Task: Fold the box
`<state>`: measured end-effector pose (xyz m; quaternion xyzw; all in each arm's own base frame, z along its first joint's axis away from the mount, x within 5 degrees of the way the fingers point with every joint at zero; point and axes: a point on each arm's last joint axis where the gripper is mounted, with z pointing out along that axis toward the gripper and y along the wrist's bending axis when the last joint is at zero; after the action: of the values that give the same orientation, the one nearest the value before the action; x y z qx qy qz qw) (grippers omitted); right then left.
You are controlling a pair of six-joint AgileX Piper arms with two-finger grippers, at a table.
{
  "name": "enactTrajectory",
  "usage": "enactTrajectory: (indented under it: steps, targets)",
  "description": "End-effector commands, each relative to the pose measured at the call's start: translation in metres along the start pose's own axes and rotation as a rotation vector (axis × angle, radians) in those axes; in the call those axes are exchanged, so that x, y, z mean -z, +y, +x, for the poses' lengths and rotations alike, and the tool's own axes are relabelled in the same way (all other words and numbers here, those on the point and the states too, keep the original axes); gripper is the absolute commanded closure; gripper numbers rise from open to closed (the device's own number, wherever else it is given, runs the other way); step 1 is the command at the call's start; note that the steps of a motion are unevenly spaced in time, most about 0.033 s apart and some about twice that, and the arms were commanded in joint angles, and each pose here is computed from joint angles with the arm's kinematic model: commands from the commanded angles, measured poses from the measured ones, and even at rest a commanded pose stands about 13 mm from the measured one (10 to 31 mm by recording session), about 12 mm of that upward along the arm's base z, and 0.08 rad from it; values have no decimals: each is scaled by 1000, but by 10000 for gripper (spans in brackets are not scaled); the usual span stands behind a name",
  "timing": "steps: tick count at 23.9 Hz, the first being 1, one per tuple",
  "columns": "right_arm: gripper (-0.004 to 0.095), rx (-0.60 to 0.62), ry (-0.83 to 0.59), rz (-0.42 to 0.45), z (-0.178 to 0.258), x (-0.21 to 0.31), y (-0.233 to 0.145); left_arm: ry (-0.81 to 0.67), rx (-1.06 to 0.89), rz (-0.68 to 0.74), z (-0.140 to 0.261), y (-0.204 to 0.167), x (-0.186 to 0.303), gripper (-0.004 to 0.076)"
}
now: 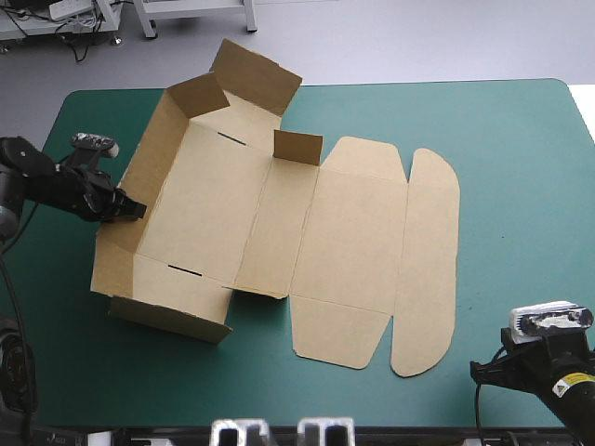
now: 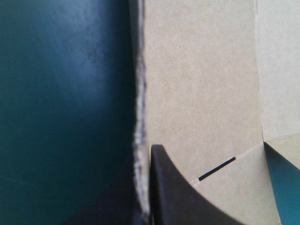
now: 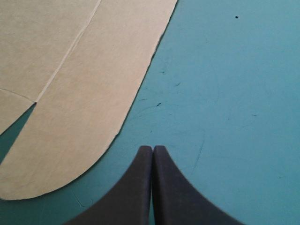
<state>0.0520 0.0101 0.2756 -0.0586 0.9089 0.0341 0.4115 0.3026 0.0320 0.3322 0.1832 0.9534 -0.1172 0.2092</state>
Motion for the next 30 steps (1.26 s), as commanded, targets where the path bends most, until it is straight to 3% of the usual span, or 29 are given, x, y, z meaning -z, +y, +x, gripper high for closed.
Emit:
enactTrajectory:
  steps: [1, 8, 20, 30]
  targets:
    - [921, 10, -68, 3, -12, 3, 0, -65, -162, -79, -21, -23, 29, 733]
    - [921, 10, -68, 3, -12, 3, 0, -260, -454, -167, -63, -70, 33, 733]
    - [921, 24, -68, 3, -12, 3, 0, -508, -1020, -251, -93, -147, 26, 733]
    - [921, 65, -141, 20, -31, 28, 0, -607, -1259, -261, -94, -207, 23, 733]
